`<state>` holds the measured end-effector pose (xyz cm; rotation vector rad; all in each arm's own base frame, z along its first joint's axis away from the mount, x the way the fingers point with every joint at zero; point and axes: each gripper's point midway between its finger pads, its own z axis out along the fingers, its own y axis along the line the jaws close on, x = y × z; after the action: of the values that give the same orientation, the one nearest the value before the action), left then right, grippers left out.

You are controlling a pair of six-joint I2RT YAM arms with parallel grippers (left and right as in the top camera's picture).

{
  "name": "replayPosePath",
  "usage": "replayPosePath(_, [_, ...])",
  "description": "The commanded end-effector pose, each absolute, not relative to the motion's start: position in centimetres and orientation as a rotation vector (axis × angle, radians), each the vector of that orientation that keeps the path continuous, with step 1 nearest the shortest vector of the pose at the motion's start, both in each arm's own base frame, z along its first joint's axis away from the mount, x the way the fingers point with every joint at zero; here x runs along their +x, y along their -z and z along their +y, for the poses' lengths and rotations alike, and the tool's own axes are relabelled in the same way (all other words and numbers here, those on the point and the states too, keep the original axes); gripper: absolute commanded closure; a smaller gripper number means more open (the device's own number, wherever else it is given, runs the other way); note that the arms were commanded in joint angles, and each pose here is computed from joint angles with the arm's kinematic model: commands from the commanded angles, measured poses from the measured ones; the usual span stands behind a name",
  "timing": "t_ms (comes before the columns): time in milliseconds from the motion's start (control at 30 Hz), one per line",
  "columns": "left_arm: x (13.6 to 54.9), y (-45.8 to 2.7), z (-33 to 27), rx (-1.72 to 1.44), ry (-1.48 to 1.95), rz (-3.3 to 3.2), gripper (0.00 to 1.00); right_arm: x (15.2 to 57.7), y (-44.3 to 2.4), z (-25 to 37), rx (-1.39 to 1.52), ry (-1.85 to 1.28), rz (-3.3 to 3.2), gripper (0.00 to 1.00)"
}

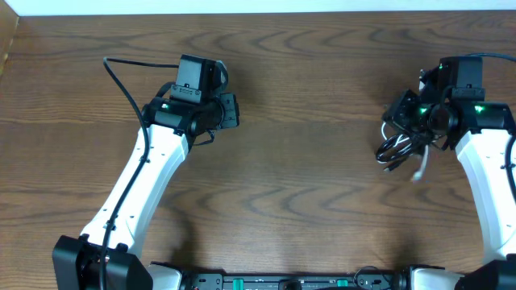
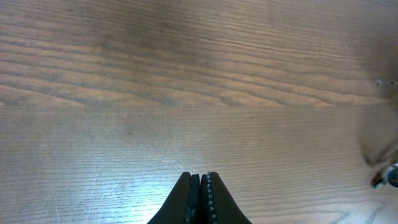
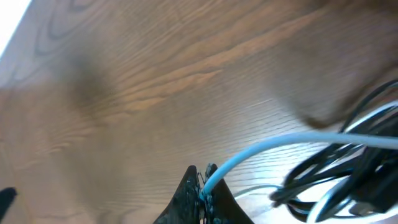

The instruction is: Untangle cables

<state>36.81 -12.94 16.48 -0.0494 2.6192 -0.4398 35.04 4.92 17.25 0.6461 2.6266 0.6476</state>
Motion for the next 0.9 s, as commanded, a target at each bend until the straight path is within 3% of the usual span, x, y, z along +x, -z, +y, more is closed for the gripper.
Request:
replayPosePath(0, [36.8, -17.3, -13.4, -0.004, 0.474, 2.602, 0.93, 34.8, -17.5, 6.8, 0.444, -0.676, 2.655, 0.99])
replayPosePath(100, [36.8, -17.3, -13.4, -0.003, 0.479, 2.602, 0.92, 34.7, -17.4, 8.6, 0.37, -0.669, 2.669, 0.99])
replayPosePath(133, [36.8, -17.3, -13.4, -0.003, 0.479, 2.602, 0.92, 34.6, -17.3, 9.1, 0.349, -0.66, 2.676, 0.94])
replayPosePath(200, [36.8, -17.3, -13.4, -0.003, 0.479, 2.602, 0.92, 34.5, -16.9, 10.2, 0.314, -0.642, 2.693, 0.75])
replayPosePath(300, [36.8, -17.3, -13.4, -0.003, 0.479, 2.602, 0.92, 34.6, -16.0, 12.2, 0.239, -0.653, 2.717, 0.34])
replayPosePath(367, [36.8, -17.3, -13.4, -0.003, 0.479, 2.602, 0.92, 34.7, -15.3, 13.4, 0.198, -0.659, 2.734, 0.18])
replayPosePath(467, [36.7, -17.3, -13.5, -0.001, 0.487, 2.603, 0.92, 34.6, -14.3, 14.3, 0.157, -0.652, 2.761, 0.04])
replayPosePath(667, [36.3, -17.6, -16.0, 0.068, 0.628, 2.595, 0.92, 35.5, -13.5, 10.2, 0.315, -0.489, 2.76, 0.01])
replayPosePath(867, [37.2, -16.7, -21.3, 0.154, 0.743, 2.555, 0.7, 35.8, -13.1, 3.9, 0.557, -0.423, 2.744, 0.04])
